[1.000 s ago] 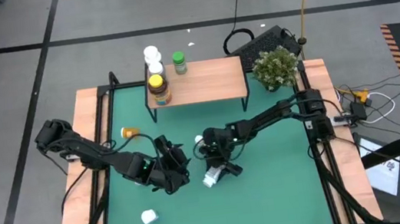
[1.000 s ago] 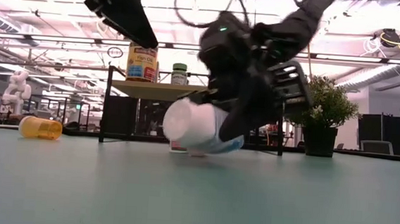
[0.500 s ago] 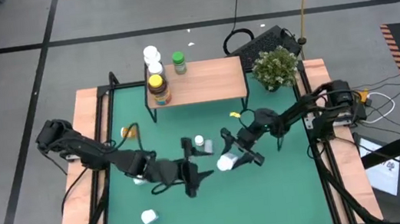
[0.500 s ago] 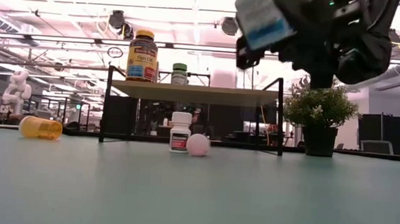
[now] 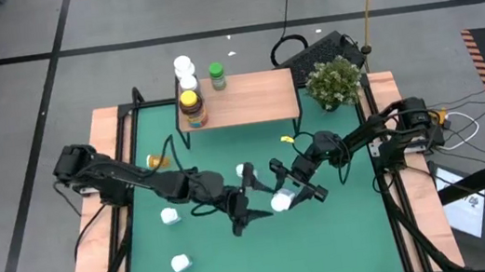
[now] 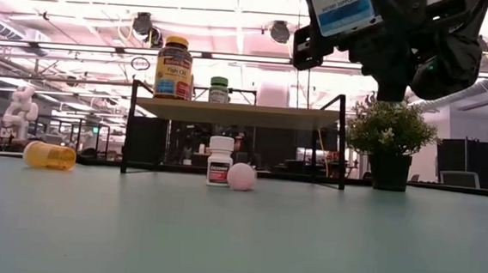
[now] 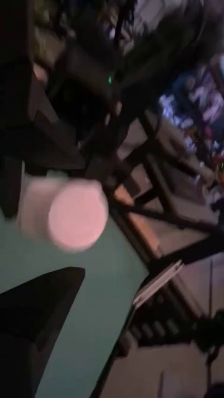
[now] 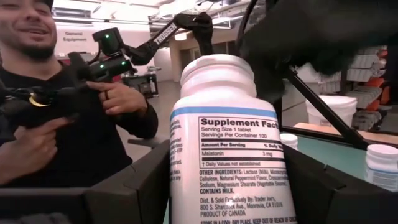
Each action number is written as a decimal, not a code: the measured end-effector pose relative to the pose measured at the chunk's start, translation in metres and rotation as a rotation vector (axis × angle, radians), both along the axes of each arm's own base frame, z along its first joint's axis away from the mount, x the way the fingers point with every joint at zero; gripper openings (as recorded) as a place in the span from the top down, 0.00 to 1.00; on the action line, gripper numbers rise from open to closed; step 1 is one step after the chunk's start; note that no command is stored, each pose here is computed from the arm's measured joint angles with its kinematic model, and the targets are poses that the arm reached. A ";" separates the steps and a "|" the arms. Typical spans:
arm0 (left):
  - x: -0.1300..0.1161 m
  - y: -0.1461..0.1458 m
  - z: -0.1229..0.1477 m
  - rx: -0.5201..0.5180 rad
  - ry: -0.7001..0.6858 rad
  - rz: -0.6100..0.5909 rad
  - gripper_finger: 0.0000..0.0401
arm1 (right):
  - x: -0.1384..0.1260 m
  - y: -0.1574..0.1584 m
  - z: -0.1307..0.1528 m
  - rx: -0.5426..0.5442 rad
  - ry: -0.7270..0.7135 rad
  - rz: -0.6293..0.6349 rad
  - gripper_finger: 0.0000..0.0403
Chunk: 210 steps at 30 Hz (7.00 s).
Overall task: Pick and place medicine bottles onto shelf by color
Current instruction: Put the right white and blue pill bottle on the shelf, then put the white and black pill bottle on the shelf
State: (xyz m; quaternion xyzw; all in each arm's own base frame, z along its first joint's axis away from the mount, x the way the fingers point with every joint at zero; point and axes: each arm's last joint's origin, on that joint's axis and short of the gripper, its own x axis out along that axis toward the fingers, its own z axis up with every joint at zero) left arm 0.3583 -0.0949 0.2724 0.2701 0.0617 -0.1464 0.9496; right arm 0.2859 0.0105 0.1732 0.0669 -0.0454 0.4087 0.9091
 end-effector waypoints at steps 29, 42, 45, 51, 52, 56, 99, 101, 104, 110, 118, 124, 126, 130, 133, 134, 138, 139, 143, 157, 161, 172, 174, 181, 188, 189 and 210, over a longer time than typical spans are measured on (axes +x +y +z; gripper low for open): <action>0.019 0.012 -0.017 -0.059 -0.039 0.000 0.52 | 0.001 -0.002 0.001 0.006 -0.002 -0.031 0.42; -0.008 0.034 0.013 -0.127 0.050 0.316 0.57 | 0.004 -0.031 -0.006 0.074 0.114 -0.236 0.26; -0.023 0.053 0.027 -0.138 0.083 0.443 0.57 | 0.003 -0.045 -0.010 0.108 0.171 -0.289 0.22; -0.047 0.103 0.054 -0.222 0.066 0.638 0.57 | 0.002 -0.057 -0.021 0.127 0.300 -0.360 0.22; -0.052 0.114 0.058 -0.229 0.076 0.677 0.57 | 0.002 -0.058 -0.022 0.124 0.305 -0.361 0.22; -0.061 0.155 0.071 -0.260 0.101 0.812 0.57 | 0.002 -0.058 -0.022 0.101 0.288 -0.367 0.23; -0.042 0.281 0.041 -0.290 0.473 0.996 0.54 | 0.002 -0.060 -0.025 0.034 0.272 -0.427 0.23; -0.042 0.281 0.041 -0.287 0.473 0.995 0.51 | 0.002 -0.060 -0.025 0.034 0.272 -0.427 0.23; -0.042 0.281 0.041 -0.273 0.475 0.989 0.46 | 0.002 -0.060 -0.025 0.034 0.273 -0.426 0.23; -0.042 0.281 0.041 -0.272 0.474 0.988 0.36 | 0.002 -0.060 -0.026 0.033 0.275 -0.425 0.23; -0.043 0.281 0.044 -0.235 0.463 1.014 0.31 | 0.002 -0.060 -0.026 0.034 0.276 -0.425 0.23; -0.044 0.273 0.053 -0.133 0.456 1.001 0.33 | 0.002 -0.061 -0.026 0.033 0.276 -0.425 0.23; -0.043 0.270 0.053 -0.112 0.456 0.984 0.34 | 0.002 -0.060 -0.026 0.034 0.276 -0.425 0.23; -0.043 0.263 0.056 -0.092 0.454 0.973 0.34 | 0.002 -0.060 -0.026 0.034 0.276 -0.425 0.23; -0.044 0.254 0.064 -0.066 0.432 0.978 0.35 | 0.002 -0.060 -0.026 0.033 0.278 -0.425 0.23; -0.046 0.250 0.068 -0.058 0.431 0.980 0.35 | 0.002 -0.060 -0.026 0.033 0.279 -0.425 0.23; -0.058 0.225 0.089 -0.041 0.386 0.972 0.34 | 0.002 -0.060 -0.027 0.023 0.288 -0.426 0.23; -0.061 0.218 0.094 -0.046 0.379 0.966 0.35 | 0.002 -0.060 -0.028 0.015 0.287 -0.427 0.23; -0.080 0.187 0.107 -0.148 0.398 0.957 0.37 | 0.002 -0.059 -0.029 -0.016 0.282 -0.421 0.23; -0.134 0.063 0.052 -0.422 0.475 0.699 0.56 | 0.030 -0.019 -0.027 -0.245 0.328 -0.564 0.23; -0.149 0.038 0.023 -0.421 0.439 0.768 0.56 | 0.053 -0.012 -0.008 -0.329 0.343 -0.630 0.23; -0.181 0.005 -0.034 -0.466 0.547 0.819 0.56 | 0.143 0.016 0.011 -0.416 0.337 -0.639 0.23; -0.184 0.000 -0.034 -0.463 0.537 0.805 0.56 | 0.154 0.019 0.005 -0.432 0.365 -0.633 0.23; -0.177 -0.007 -0.036 -0.393 0.355 0.872 0.56 | 0.149 0.012 -0.004 -0.594 0.473 -0.768 0.23; -0.131 -0.007 -0.051 -0.266 0.277 0.850 0.56 | 0.090 0.017 0.005 -0.571 0.523 -0.748 0.23; -0.121 -0.006 -0.053 -0.267 0.253 0.850 0.56 | 0.078 0.016 0.007 -0.551 0.512 -0.755 0.23; -0.031 0.072 -0.133 -0.351 0.343 0.765 0.24 | -0.049 -0.025 -0.028 -0.325 0.362 -0.940 0.23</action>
